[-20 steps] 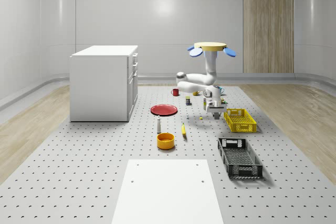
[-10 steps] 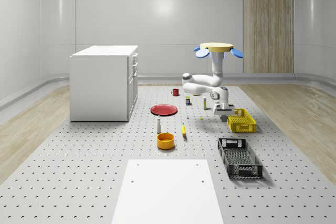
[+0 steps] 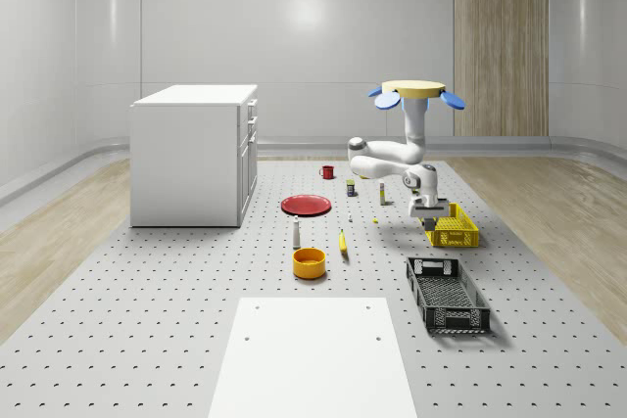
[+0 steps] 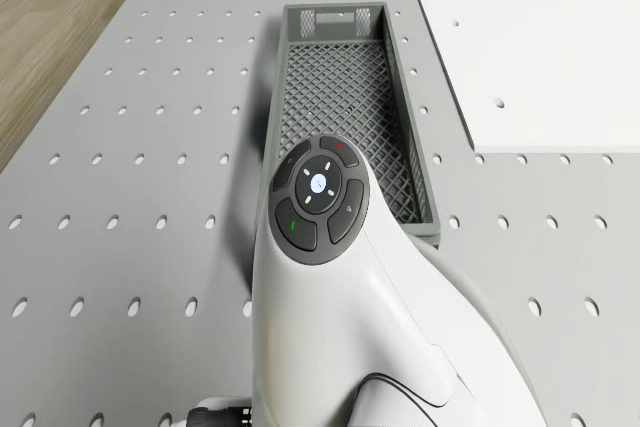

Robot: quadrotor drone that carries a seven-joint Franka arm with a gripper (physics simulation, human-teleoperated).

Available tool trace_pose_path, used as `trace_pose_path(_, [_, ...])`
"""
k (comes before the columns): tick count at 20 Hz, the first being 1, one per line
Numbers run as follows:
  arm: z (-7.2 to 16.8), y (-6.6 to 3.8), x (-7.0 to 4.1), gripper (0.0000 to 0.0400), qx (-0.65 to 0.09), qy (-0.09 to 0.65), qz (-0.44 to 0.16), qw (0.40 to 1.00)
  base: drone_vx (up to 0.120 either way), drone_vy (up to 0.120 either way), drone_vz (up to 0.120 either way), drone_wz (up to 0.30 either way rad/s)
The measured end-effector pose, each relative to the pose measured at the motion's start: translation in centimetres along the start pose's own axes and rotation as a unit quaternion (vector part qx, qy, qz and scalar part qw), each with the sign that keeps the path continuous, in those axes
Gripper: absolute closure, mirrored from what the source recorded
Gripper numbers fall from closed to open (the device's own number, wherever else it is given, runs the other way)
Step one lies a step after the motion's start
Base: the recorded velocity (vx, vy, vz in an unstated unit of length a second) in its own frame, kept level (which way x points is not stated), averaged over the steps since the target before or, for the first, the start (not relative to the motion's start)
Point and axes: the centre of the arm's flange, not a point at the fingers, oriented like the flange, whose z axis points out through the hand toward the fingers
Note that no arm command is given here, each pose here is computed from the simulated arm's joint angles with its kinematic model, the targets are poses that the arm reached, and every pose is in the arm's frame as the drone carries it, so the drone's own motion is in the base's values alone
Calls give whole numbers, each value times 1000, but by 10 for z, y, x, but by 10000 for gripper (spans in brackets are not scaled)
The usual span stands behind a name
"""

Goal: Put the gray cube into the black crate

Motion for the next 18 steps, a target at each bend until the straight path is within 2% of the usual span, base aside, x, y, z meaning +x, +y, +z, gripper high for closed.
trace_pose_path(11, [0, 0, 0, 149, 0, 0, 0, 1000, 120, 0, 0, 0])
trace_pose_path(15, [0, 0, 0, 149, 0, 0, 0, 1000, 120, -40, 0, 0])
trace_pose_path(18, [0, 0, 0, 149, 0, 0, 0, 1000, 120, 0, -80, 0])
